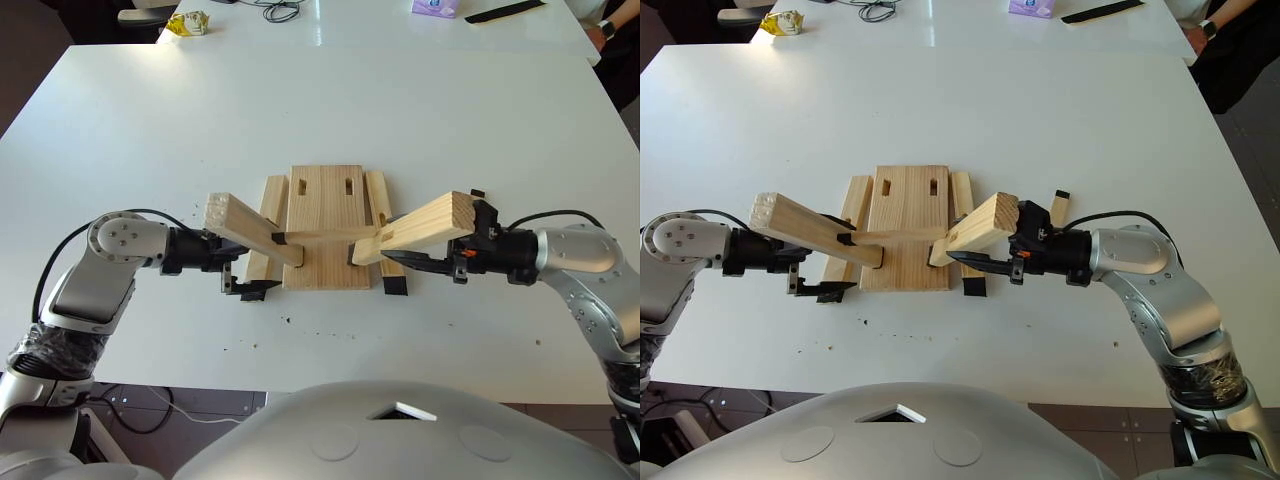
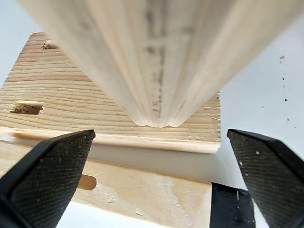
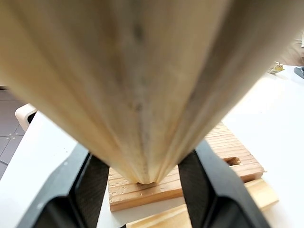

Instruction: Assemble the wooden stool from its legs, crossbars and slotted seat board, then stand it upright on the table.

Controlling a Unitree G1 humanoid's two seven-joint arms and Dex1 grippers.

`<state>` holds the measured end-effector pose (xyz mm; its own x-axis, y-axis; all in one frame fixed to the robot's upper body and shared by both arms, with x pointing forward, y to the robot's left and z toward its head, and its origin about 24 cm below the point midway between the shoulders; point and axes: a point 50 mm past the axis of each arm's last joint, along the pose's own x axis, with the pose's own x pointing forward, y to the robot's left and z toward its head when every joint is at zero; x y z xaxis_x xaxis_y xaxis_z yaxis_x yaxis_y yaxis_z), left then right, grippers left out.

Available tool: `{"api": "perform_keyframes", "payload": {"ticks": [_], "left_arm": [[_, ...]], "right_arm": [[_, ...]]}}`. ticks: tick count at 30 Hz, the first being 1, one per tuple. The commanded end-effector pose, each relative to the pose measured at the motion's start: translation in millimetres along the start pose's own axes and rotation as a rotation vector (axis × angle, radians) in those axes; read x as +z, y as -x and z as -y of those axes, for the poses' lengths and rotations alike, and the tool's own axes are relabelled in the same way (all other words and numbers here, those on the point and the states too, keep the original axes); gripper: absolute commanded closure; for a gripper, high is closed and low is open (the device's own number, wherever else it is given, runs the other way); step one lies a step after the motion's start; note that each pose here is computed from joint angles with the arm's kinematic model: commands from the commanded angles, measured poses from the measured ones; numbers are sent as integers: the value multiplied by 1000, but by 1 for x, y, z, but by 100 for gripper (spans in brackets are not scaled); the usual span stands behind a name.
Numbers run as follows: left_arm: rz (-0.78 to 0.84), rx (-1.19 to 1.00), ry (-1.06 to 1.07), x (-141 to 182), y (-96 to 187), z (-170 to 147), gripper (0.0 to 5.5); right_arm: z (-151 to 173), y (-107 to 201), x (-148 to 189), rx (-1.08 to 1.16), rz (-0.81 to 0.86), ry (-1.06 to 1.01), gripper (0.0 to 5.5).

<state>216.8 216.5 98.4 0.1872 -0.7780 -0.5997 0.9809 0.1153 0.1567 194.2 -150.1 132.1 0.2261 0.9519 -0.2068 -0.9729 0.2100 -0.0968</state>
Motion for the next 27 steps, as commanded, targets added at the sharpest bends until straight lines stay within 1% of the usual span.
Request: {"api": "perform_keyframes", "payload": {"ticks": [1,8,13,22,27], "left_arm": [[-7,10,-14,-1,-3,2,33],[-12,22,-14,-4,-4,4,33],[-11,27,-17,-4,-5,3,33],[-10,25,-25,-4,-5,1,33],[-9,11,-32,-3,-5,-1,33]], "right_arm": [[4,7,4,17,-23,23,346],[12,17,12,29,-38,40,346],[15,20,19,42,-17,5,346],[22,22,15,21,-42,36,346],[20,19,11,24,-38,43,346]]}}
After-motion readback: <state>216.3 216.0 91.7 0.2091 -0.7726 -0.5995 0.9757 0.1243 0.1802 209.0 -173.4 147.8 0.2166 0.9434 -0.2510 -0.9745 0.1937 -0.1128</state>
